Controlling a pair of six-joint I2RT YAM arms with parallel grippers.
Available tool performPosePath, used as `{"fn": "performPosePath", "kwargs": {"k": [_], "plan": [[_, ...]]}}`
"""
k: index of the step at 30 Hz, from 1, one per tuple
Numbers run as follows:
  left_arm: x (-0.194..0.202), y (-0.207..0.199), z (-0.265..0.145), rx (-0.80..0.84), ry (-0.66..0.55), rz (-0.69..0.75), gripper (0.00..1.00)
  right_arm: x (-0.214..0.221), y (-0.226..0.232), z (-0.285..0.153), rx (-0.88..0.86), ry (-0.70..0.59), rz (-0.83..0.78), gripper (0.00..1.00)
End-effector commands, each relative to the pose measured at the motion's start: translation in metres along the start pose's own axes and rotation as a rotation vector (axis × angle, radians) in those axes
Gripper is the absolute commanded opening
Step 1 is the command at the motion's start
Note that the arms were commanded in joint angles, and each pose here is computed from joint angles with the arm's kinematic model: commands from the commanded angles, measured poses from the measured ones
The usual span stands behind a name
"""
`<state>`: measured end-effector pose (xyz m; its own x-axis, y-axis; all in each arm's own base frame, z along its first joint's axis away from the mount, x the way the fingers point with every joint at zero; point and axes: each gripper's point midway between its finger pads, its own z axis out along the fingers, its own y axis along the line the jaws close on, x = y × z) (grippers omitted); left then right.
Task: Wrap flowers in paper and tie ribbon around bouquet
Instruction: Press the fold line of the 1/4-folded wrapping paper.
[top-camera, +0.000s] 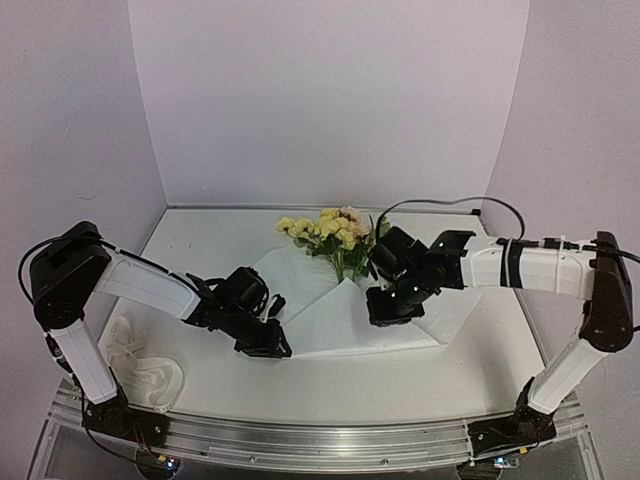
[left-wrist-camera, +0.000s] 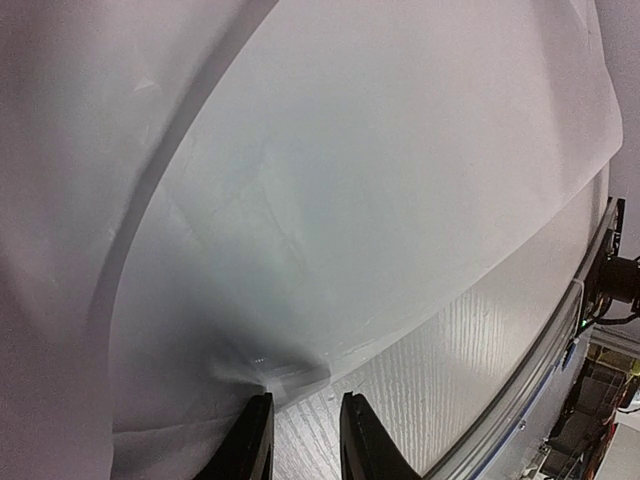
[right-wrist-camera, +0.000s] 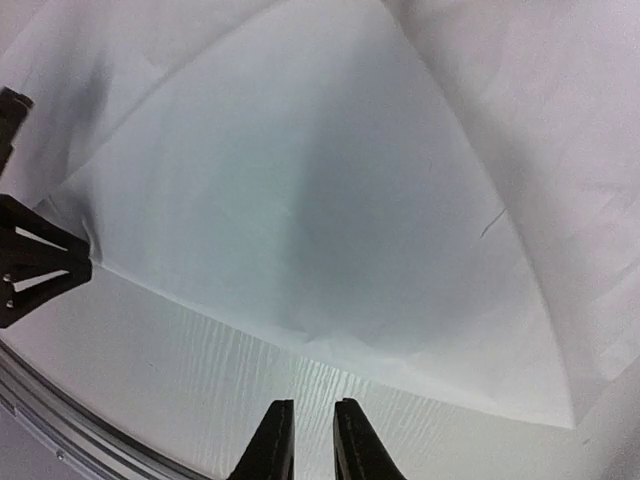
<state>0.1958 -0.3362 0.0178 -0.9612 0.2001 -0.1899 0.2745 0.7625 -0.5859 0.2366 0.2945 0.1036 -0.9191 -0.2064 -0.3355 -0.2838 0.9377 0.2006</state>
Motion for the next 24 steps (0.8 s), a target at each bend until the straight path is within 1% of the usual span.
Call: {"fn": "performPosePath", "kwargs": {"k": [1,8,14,19,24], "plan": [[0.01,0.016,0.004,-0.051,0.012,-0.031,0.25,0.026,0.016,0.025,-0.118,0.071,0.264,0.11],[0.012,0.016,0.005,-0.049,0.015,-0.042,0.24,0.033,0.019,0.053,-0.133,0.06,0.336,0.1],[0.012,0.016,0.005,-0.048,0.016,-0.045,0.24,0.037,0.01,0.072,-0.109,0.04,0.374,0.1],[0.012,0.017,0.005,-0.051,0.018,-0.046,0.23,0.037,0.0,0.08,-0.08,0.011,0.372,0.11],[0.012,0.016,0.005,-0.051,0.018,-0.045,0.23,0.038,0.001,0.082,-0.101,0.002,0.412,0.11]]}}
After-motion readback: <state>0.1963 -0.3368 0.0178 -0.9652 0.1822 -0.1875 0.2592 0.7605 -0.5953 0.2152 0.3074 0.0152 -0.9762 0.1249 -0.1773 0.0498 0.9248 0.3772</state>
